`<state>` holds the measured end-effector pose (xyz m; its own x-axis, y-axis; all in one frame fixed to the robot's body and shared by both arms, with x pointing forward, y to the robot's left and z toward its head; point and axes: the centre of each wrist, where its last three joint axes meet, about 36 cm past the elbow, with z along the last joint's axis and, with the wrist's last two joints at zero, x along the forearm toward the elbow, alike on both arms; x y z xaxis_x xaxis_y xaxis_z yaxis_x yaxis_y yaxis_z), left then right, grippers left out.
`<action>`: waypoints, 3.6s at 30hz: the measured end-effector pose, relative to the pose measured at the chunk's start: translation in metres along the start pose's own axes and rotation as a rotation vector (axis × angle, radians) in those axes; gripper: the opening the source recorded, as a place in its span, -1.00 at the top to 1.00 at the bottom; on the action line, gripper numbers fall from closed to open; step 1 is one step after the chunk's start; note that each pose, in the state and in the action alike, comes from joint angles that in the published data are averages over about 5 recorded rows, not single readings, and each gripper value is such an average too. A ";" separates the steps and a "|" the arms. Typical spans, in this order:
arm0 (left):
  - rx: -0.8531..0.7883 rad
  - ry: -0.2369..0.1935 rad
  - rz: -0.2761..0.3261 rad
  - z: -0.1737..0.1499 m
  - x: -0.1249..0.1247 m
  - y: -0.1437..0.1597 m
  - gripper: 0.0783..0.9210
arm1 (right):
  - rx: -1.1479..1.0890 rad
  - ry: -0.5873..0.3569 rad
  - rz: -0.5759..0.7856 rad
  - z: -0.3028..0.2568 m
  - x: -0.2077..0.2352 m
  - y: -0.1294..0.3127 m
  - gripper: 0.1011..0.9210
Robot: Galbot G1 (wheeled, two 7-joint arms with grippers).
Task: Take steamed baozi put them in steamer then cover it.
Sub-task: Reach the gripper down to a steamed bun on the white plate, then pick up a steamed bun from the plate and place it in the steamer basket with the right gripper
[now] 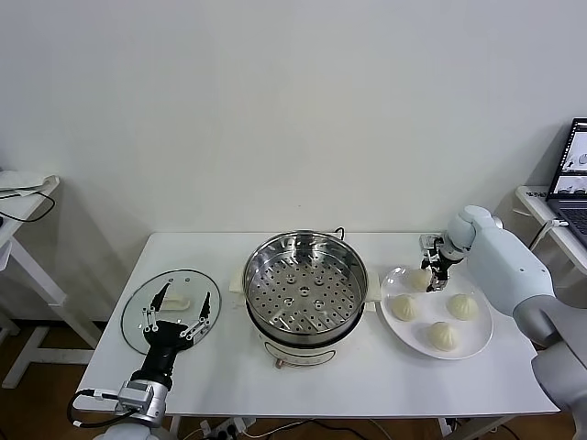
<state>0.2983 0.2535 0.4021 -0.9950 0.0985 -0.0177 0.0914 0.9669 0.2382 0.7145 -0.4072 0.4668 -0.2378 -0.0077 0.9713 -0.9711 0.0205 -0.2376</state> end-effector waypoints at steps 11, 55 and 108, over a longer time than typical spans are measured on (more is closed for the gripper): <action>0.001 -0.006 0.000 -0.002 0.000 0.000 -0.77 | 0.041 -0.020 0.008 0.007 0.017 -0.001 -0.39; -0.032 0.033 -0.047 -0.002 0.013 0.025 -0.77 | 1.365 -0.180 0.065 -0.271 0.292 -0.027 -0.39; -0.025 0.050 -0.072 0.001 0.015 0.042 -0.77 | 1.505 -0.231 0.026 -0.332 0.142 -0.031 -0.76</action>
<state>0.2876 0.2955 0.4110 -0.9998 0.0169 0.0124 0.0195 0.9649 0.2619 0.7166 -0.0768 0.6158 -0.1134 -0.1777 0.9775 -0.0478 -0.9818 -0.1840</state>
